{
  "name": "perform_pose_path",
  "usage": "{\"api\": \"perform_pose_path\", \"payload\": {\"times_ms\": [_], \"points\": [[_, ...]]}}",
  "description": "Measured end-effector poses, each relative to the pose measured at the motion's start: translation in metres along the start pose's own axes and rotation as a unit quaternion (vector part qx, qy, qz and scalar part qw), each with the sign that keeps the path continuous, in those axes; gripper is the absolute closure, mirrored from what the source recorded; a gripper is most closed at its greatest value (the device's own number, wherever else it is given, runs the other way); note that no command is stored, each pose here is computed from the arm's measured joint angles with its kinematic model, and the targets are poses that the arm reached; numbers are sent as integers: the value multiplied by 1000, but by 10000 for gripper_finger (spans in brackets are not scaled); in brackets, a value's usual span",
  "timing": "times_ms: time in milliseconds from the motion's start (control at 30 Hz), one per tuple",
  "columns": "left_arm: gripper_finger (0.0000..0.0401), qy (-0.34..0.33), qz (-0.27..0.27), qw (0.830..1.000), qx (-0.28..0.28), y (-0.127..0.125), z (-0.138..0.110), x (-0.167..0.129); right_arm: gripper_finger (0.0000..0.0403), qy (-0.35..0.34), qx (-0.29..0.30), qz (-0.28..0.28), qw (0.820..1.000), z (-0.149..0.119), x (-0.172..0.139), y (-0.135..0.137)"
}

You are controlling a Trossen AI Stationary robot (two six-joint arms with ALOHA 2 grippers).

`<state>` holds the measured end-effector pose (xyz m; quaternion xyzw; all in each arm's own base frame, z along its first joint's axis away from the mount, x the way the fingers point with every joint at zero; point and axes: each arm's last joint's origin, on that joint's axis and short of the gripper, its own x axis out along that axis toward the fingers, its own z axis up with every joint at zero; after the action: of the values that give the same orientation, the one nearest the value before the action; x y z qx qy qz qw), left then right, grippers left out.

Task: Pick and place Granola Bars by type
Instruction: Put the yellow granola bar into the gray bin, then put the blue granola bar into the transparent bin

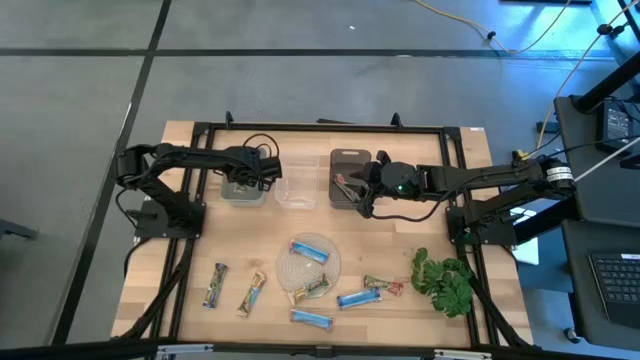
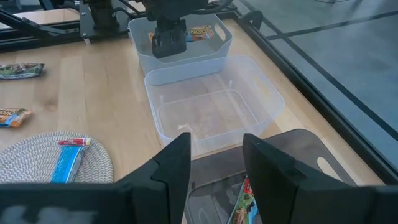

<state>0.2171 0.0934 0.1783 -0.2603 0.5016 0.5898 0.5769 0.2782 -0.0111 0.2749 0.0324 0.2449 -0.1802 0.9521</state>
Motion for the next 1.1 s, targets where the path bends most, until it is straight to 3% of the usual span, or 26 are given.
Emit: {"api": "perform_pose_path", "payload": {"times_ms": [233, 600, 867, 1100], "points": [[304, 0, 0, 1000, 3, 0, 0, 0, 253, 0, -1, 0, 1000, 0, 0, 0], [212, 5, -9, 1000, 10, 5, -1, -6, 253, 0, -2, 0, 1000, 0, 0, 0], [205, -41, -94, 995, 5, 31, -9, -57, 253, 0, -4, 0, 1000, 0, 0, 0], [205, -53, -251, 966, 23, 58, -37, -104, 253, 0, -4, 0, 1000, 0, 0, 0]]}}
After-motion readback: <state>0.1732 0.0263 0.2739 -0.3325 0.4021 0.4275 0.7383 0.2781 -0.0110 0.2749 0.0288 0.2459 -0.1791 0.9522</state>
